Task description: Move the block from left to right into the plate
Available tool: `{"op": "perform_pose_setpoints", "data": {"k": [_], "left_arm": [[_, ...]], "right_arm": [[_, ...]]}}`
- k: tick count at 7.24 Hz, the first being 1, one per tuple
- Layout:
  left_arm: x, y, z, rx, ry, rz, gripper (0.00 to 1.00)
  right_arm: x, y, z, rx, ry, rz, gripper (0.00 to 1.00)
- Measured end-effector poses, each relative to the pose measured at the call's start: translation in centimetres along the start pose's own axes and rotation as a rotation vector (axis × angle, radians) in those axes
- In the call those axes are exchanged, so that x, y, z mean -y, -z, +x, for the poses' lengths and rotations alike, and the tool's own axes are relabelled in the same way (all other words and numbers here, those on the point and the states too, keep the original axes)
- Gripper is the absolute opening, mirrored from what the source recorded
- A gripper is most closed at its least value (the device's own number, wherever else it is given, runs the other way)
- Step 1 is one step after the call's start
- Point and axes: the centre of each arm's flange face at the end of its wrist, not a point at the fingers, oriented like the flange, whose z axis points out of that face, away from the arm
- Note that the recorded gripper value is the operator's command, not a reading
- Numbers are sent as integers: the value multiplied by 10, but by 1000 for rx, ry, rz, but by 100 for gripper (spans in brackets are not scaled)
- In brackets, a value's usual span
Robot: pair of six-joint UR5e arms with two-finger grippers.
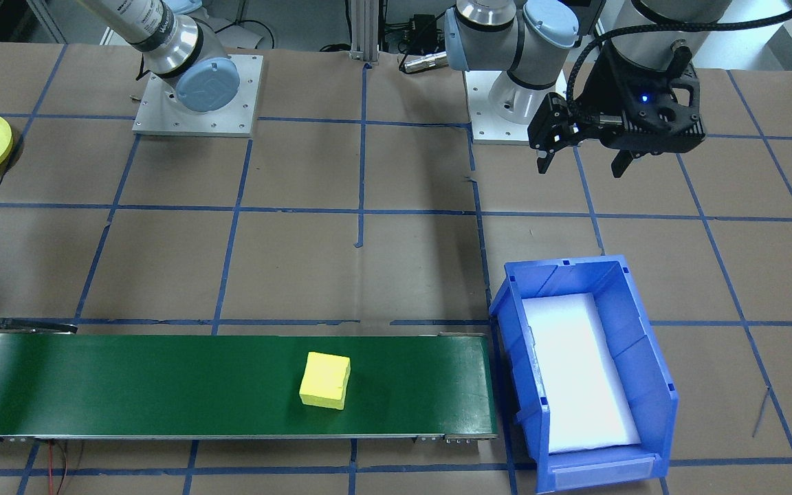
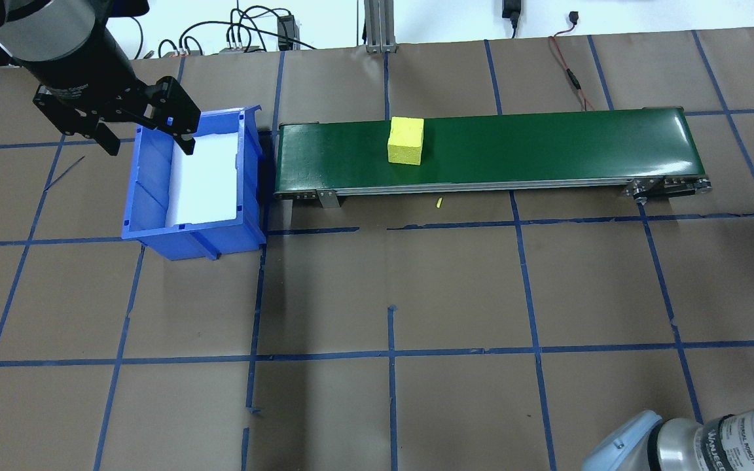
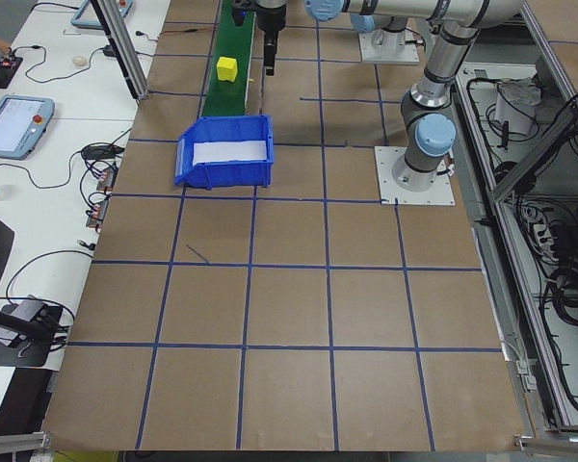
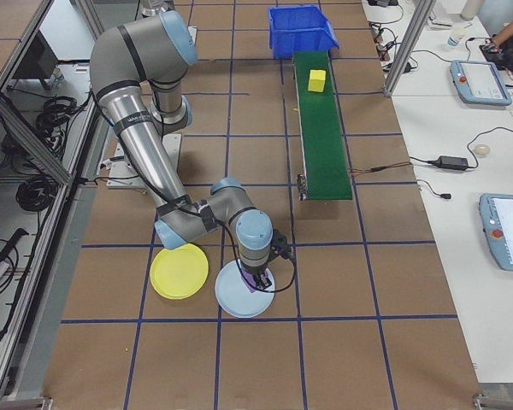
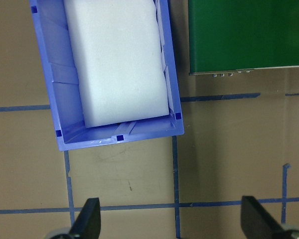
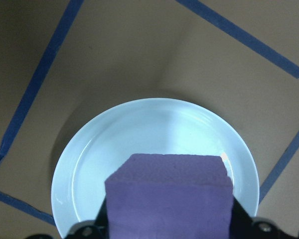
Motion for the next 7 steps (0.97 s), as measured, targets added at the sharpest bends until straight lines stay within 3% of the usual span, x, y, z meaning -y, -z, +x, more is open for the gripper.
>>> {"op": "perform_pose_setpoints", "data": {"k": [3, 5, 7], "left_arm": [[-1, 1, 0, 0, 0, 1, 100], [-1, 1, 0, -1, 0, 1, 100], [-1, 1, 0, 0, 1, 0, 100]], "right_arm": [[24, 21, -7, -21, -13, 22, 100], [133, 83, -56, -64, -28, 69, 100], [245, 117, -140, 18, -141, 124, 100]]}}
